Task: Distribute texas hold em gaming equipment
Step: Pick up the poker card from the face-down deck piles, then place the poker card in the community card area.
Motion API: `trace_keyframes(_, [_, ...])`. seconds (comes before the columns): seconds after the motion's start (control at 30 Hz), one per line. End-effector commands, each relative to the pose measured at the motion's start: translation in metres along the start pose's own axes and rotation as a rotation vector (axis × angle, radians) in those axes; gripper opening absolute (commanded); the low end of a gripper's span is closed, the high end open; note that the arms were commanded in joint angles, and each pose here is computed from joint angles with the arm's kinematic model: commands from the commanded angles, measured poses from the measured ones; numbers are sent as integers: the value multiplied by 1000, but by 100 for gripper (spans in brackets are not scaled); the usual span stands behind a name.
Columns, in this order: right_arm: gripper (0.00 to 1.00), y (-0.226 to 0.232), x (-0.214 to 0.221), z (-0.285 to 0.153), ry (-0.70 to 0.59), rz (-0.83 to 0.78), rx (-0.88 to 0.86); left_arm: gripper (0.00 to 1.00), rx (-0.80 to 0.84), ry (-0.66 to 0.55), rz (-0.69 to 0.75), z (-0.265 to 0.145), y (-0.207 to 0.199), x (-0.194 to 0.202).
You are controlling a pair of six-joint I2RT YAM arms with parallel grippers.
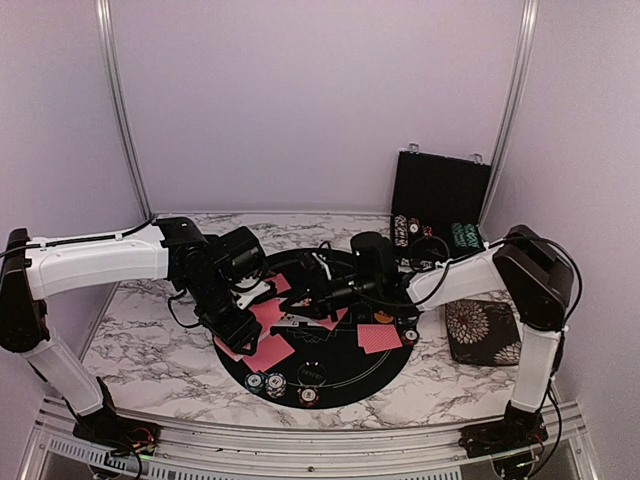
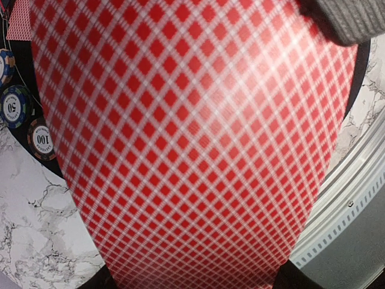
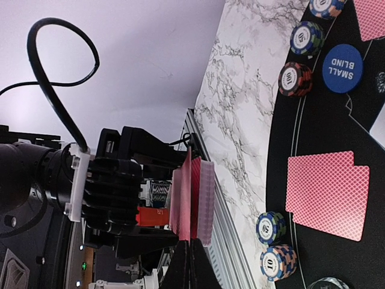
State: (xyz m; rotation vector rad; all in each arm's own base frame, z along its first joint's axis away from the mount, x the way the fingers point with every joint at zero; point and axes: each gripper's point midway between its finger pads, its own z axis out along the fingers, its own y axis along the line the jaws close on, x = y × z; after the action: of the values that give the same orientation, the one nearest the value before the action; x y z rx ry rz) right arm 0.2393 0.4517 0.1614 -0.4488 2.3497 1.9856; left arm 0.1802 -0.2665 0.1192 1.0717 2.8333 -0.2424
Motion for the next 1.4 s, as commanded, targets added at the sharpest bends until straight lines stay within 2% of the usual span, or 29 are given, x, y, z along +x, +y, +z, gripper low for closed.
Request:
trace_keyframes(0.0, [0,26,-6,-10,-17,-55,-53,50,3,-8,3,-2,-1,1])
trace_keyframes(0.47, [0,26,-5,-38,-28,-68,-60,50,-1,-8,-1,-2,0,2])
trace_keyframes(0.73, [0,19,-3,-76,-59,-65,-53,50,-4,-9,-6,-2,1,2])
trace_keyframes(1.03, [0,-42,-10,-137,-69,-76,117,50,2,-10,1,-2,-1,0])
trace_keyframes(1.2, [0,-74,-21,-151,-39,-113,233,50,4,-18,11,-4,-2,-5])
trace_keyframes(1.37, [0,-93,-29,-153,-14,-142,270,50,2,-14,19,-3,-2,-6])
